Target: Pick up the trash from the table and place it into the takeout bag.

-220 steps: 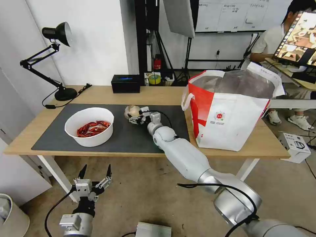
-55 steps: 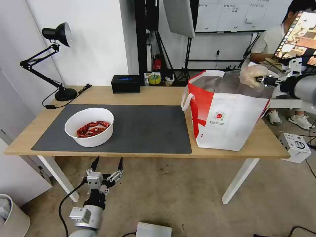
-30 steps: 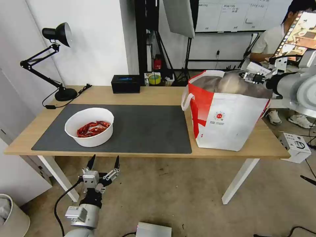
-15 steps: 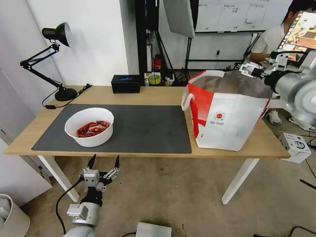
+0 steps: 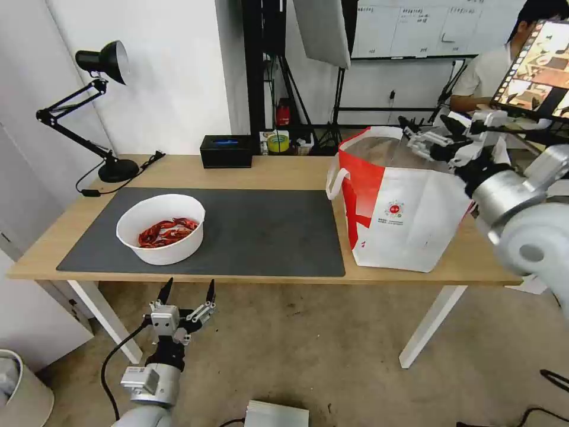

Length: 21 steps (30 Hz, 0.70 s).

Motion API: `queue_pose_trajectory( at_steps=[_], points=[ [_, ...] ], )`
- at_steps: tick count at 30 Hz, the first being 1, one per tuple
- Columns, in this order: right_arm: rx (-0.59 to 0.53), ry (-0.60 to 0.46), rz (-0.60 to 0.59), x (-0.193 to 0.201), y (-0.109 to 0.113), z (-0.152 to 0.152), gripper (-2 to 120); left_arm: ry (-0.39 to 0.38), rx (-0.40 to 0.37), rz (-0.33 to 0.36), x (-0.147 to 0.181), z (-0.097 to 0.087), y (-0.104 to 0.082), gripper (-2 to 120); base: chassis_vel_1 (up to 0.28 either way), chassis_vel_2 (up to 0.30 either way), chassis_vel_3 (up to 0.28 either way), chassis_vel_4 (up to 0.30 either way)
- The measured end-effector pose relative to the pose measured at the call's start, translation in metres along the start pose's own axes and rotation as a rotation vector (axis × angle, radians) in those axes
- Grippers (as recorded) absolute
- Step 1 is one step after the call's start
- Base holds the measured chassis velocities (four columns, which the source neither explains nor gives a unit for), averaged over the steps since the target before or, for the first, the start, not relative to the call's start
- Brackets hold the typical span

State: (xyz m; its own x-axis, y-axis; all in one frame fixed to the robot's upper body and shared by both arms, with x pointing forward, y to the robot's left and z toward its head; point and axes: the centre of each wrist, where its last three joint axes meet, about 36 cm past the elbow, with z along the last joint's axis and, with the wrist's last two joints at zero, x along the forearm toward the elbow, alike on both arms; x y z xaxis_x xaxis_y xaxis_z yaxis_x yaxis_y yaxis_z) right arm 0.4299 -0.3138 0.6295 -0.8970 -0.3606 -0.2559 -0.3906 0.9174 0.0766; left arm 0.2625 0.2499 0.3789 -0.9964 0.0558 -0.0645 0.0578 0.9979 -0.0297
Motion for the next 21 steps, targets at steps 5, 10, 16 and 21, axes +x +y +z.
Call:
queue_pose_trajectory(
  at_steps=[5,10,16,21],
  points=[
    [-0.019,-0.031,-0.033,0.01,0.017,0.015,100,-0.002,-0.006,-0.012,0.001,-0.002,0.003,100,0.0,0.0,0.0,0.0],
    [-0.037,-0.043,-0.05,0.039,0.034,0.048,100,-0.002,-0.008,-0.029,0.004,-0.004,0.006,100,0.0,0.0,0.0,0.0],
    [0.008,-0.041,-0.016,0.076,0.036,0.079,100,0.001,-0.01,-0.027,0.005,-0.004,0.006,100,0.0,0.0,0.0,0.0],
    [0.064,-0.051,0.021,0.096,0.035,0.101,100,0.011,-0.013,-0.024,0.006,-0.001,0.005,100,0.0,0.0,0.0,0.0]
  ],
)
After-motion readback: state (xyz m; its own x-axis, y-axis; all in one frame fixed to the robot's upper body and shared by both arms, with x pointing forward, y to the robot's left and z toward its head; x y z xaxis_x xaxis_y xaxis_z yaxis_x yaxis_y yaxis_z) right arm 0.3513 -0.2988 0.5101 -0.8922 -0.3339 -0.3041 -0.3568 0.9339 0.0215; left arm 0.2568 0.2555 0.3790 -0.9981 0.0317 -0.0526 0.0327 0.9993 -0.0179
